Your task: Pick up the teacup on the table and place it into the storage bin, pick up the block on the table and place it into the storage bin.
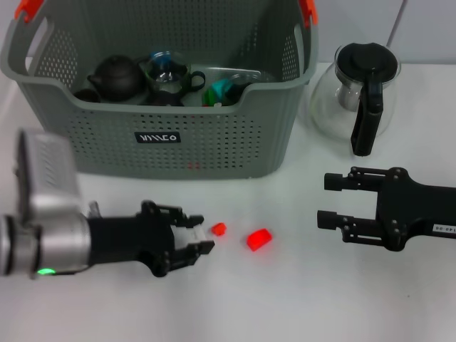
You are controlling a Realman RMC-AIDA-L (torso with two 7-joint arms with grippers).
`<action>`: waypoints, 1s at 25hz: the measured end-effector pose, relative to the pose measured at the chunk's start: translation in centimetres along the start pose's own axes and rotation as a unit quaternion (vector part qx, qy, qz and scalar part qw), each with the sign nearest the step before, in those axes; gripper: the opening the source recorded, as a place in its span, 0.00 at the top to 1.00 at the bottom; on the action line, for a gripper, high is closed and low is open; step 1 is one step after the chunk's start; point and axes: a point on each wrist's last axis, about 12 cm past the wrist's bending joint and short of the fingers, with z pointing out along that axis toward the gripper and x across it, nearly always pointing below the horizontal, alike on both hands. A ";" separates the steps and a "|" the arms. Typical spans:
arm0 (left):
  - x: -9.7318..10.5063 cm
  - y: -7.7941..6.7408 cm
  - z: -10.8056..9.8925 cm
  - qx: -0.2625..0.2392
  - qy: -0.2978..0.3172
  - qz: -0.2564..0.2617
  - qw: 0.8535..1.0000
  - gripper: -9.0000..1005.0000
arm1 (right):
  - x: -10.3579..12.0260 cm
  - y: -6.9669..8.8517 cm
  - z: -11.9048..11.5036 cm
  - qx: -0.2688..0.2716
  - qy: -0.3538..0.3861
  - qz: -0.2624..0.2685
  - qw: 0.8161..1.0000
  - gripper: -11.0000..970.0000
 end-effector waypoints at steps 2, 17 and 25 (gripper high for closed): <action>-1.7 0.1 -2.0 0.027 -0.034 0.000 0.999 0.59 | 0.0 0.0 0.0 -0.001 0.000 0.000 1.000 0.29; -18.7 9.9 -3.3 -0.106 -0.085 0.003 0.991 0.55 | -0.2 0.0 0.3 -0.006 -0.003 -0.002 1.000 0.29; -16.1 11.7 2.9 -0.203 0.016 -0.023 0.979 0.52 | -0.4 0.0 0.5 -0.008 -0.004 -0.007 1.000 0.29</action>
